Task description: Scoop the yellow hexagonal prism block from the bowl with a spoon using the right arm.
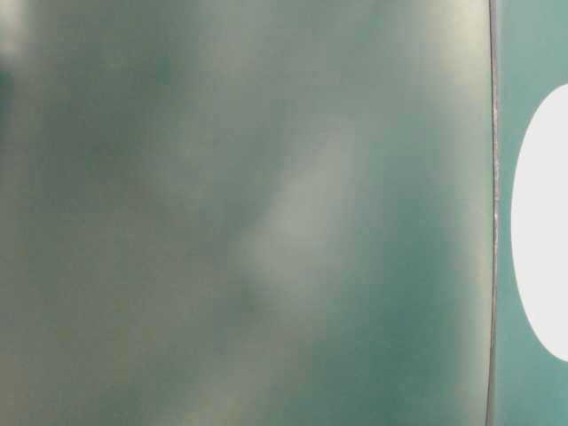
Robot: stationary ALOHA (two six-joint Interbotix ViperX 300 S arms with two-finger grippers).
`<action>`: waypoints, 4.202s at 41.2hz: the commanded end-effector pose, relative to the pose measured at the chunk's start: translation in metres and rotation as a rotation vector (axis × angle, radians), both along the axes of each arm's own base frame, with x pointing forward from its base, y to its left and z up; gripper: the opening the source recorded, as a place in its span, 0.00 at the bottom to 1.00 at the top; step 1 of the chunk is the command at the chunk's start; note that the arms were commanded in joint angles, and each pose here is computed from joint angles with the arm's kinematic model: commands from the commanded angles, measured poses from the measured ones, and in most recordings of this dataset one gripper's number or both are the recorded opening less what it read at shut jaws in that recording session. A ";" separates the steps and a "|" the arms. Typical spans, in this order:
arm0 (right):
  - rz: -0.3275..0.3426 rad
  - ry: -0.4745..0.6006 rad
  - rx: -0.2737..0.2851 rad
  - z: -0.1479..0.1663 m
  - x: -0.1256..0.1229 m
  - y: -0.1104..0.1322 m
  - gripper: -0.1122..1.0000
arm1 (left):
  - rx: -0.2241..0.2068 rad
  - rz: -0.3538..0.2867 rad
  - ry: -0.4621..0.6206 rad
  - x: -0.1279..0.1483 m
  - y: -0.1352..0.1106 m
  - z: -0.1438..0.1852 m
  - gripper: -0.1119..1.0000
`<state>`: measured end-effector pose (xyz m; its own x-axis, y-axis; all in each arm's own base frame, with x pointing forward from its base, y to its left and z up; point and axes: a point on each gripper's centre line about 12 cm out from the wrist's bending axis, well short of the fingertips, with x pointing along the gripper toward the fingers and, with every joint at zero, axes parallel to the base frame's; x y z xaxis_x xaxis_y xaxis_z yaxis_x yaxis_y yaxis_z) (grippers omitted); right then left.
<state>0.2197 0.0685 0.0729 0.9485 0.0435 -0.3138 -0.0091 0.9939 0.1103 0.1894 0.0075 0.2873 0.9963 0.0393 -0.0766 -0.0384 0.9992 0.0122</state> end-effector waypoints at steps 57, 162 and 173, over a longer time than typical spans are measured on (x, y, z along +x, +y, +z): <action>0.021 -0.022 -0.028 0.004 0.002 0.004 0.33 | 0.001 0.001 -0.015 0.003 0.000 0.007 0.11; -0.066 0.358 0.099 0.169 0.088 -0.093 0.33 | 0.000 0.001 -0.028 0.001 0.000 0.010 0.11; -0.023 0.485 0.077 0.160 0.115 -0.095 0.33 | 0.000 0.001 -0.028 0.001 0.000 0.010 0.11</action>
<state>0.3252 -0.0246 0.2221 0.6911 0.0653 -0.7198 0.0927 0.9797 0.1779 0.1892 0.0072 0.2876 0.9965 0.0377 -0.0751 -0.0374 0.9993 0.0061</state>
